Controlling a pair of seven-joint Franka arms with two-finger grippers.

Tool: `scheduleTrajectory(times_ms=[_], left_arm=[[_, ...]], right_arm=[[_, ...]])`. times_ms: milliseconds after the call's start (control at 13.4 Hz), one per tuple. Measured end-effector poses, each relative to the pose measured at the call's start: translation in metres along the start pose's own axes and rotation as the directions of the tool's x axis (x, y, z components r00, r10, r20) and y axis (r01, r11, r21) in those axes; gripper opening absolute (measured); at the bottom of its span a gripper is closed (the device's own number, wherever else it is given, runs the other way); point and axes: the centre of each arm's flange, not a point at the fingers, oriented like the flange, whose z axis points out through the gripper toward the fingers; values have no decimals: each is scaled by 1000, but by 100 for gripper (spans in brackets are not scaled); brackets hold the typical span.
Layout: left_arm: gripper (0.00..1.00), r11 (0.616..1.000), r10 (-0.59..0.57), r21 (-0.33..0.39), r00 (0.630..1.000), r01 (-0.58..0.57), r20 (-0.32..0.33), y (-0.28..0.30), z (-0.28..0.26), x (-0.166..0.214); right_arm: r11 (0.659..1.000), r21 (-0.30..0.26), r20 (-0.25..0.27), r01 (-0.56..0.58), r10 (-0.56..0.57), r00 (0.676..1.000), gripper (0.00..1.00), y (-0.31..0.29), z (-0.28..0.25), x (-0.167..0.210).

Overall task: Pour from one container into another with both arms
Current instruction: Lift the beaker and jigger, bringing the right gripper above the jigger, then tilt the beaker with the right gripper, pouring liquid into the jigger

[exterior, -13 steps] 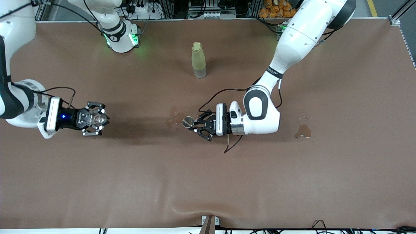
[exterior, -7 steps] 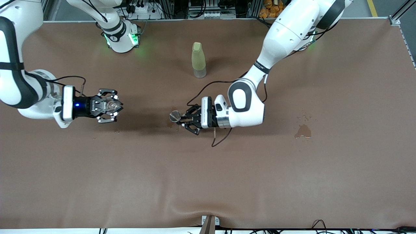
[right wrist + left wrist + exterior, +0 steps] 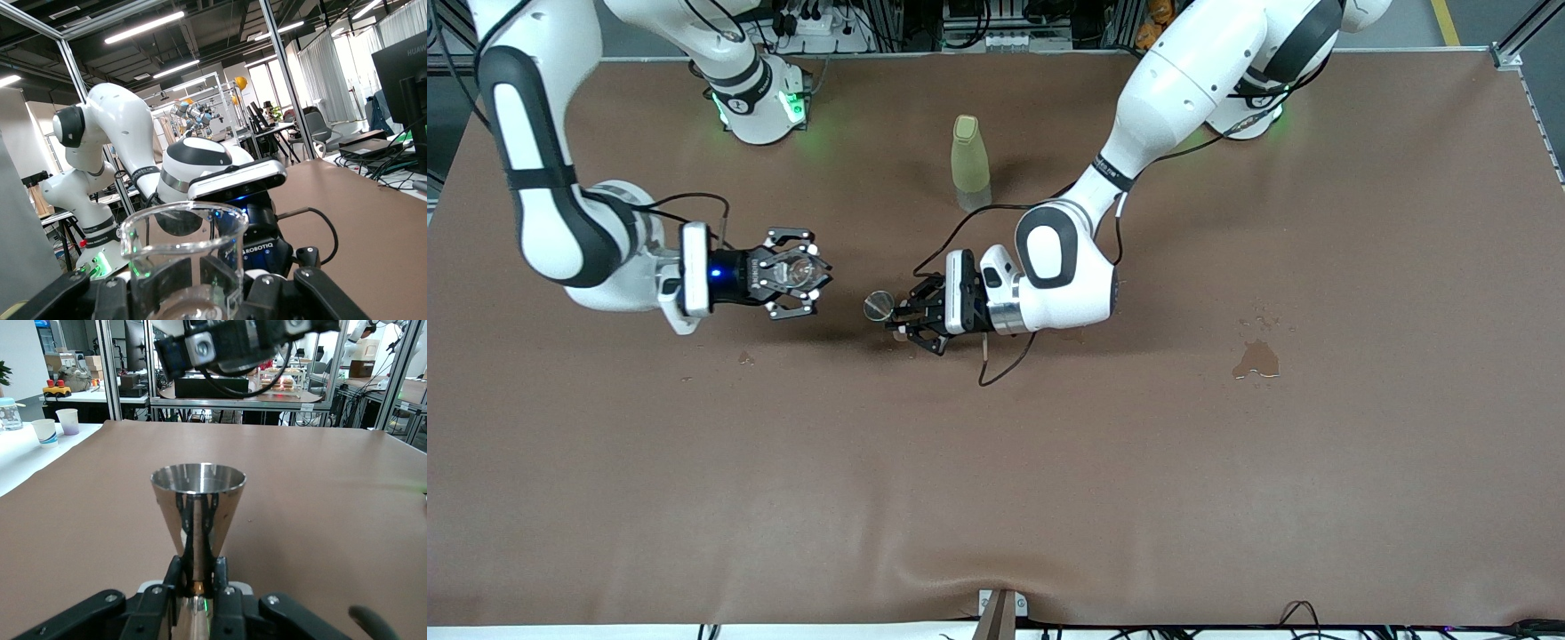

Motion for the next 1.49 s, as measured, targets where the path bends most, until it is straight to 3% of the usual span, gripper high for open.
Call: scheduleTrajectory(times_ms=[747, 1196, 1495], left_arm=[[21, 1000, -2, 1, 1000, 2, 11, 15, 15, 1], [21, 1000, -9, 5, 1000, 9, 17, 14, 17, -6], [21, 1000, -6, 16, 1000, 5, 25, 8, 13, -9]], right_arm=[[1000, -8, -39, -28, 27, 999, 15, -19, 75, -24], [999, -8, -38, -43, 42, 998, 15, -23, 78, -30], [994, -8, -35, -113, 112, 993, 15, -32, 75, -47]])
